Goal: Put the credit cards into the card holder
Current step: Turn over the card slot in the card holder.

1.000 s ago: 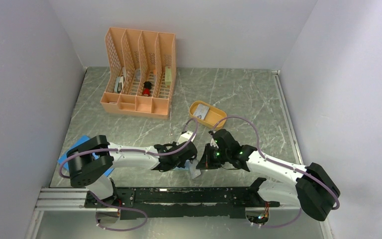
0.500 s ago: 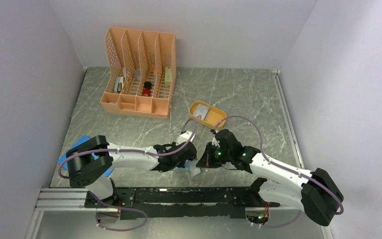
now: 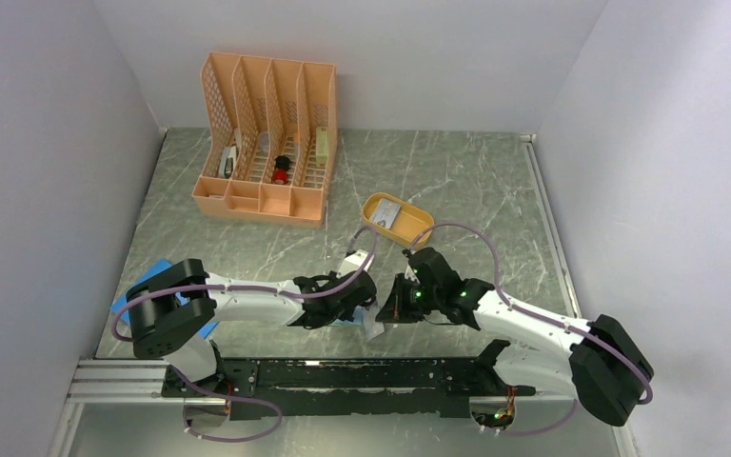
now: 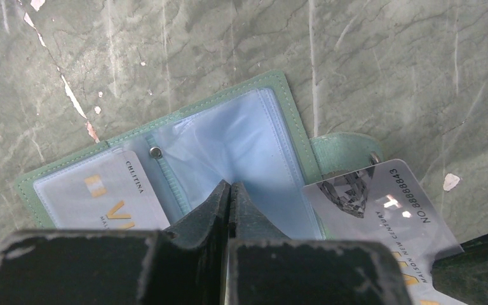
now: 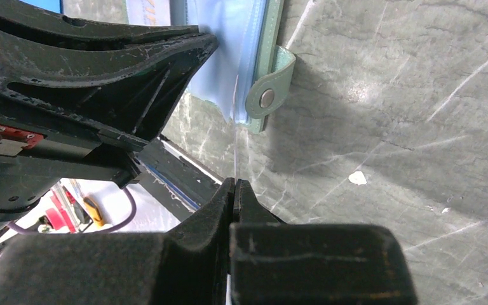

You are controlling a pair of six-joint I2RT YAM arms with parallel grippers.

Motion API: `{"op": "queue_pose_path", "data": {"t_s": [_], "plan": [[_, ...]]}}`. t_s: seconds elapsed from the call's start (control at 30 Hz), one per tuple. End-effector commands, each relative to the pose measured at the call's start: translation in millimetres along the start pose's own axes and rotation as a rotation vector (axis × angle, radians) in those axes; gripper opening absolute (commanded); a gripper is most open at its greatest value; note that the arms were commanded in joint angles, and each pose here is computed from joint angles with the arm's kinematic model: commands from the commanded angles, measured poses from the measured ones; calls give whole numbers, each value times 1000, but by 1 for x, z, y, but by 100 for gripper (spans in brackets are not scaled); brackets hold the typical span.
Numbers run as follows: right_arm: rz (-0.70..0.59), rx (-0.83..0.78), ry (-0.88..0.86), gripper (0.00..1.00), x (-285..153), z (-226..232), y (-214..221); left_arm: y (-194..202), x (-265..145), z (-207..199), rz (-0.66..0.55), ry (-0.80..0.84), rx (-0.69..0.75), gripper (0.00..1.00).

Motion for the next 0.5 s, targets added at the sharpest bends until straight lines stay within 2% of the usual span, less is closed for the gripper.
{"op": "queue_pose_path", "data": {"t_s": [0.0,0.47], "plan": [[9,9,21,0,2,-5,2,31,2,11,113,-44,51,5],[40,-9,-8,0,7,-1,3,30,1,10,109,-35,45,5]]}}
Point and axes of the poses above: each gripper's point midway between its finger pads, its own x axis out along the fingers, its own z axis along the line the jaws close on, y = z × x, the point moved 8 cm from there along -x, back along the fingers, and after that the axes turned 11 degrees about x, right-handed, at the moved point
